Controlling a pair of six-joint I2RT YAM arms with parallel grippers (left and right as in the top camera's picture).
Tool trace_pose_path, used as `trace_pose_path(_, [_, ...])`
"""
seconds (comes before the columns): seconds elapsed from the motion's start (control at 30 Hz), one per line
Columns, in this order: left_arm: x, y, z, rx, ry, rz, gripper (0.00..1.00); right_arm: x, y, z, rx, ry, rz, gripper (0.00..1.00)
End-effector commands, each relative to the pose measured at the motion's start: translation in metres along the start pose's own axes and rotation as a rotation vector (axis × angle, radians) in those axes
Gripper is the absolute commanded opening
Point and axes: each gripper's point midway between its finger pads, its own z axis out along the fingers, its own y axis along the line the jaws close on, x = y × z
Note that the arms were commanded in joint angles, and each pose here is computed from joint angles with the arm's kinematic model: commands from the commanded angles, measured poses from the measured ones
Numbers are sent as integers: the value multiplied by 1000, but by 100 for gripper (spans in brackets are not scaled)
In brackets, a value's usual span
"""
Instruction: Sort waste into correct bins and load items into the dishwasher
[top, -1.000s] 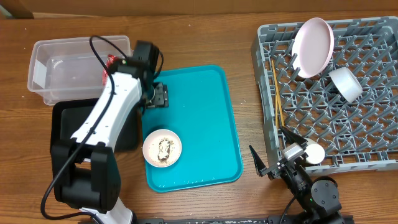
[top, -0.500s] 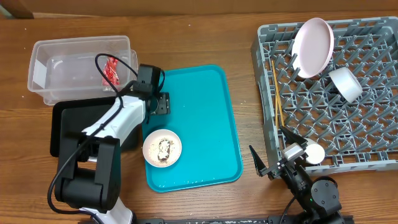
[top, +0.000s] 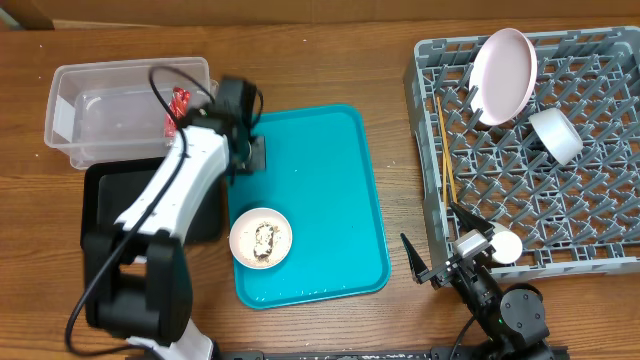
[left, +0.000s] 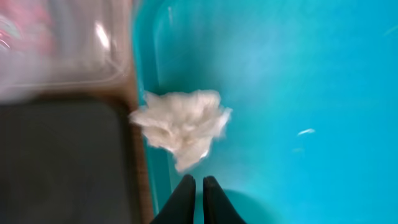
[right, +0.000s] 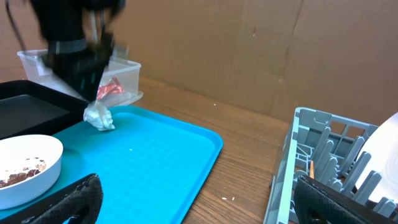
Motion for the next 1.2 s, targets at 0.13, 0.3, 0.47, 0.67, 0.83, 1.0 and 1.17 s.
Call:
trace_pose_path(0.13, [-58, 37, -94, -1, -245, -122, 21, 1, 0, 0, 0, -6, -1, 100])
trace_pose_path(0.3, [-72, 78, -63, -14, -228, -224, 76, 1, 0, 0, 0, -6, -1, 100])
trace_pose_path(0.47, [-54, 62, -66, 173, -132, -249, 76, 1, 0, 0, 0, -6, -1, 100])
trace_pose_path(0.67, [-33, 56, -107, 164, -144, -229, 79, 1, 0, 0, 0, -6, -1, 100])
trace_pose_path(0.83, [-13, 52, -134, 121, -157, -195, 82, 1, 0, 0, 0, -6, -1, 100])
trace_pose_path(1.0, [-9, 51, -127, 87, -141, -165, 87, 1, 0, 0, 0, -6, -1, 100])
trace_pose_path(1.17, [-8, 26, -68, 113, -81, -115, 84, 1, 0, 0, 0, -6, -1, 100])
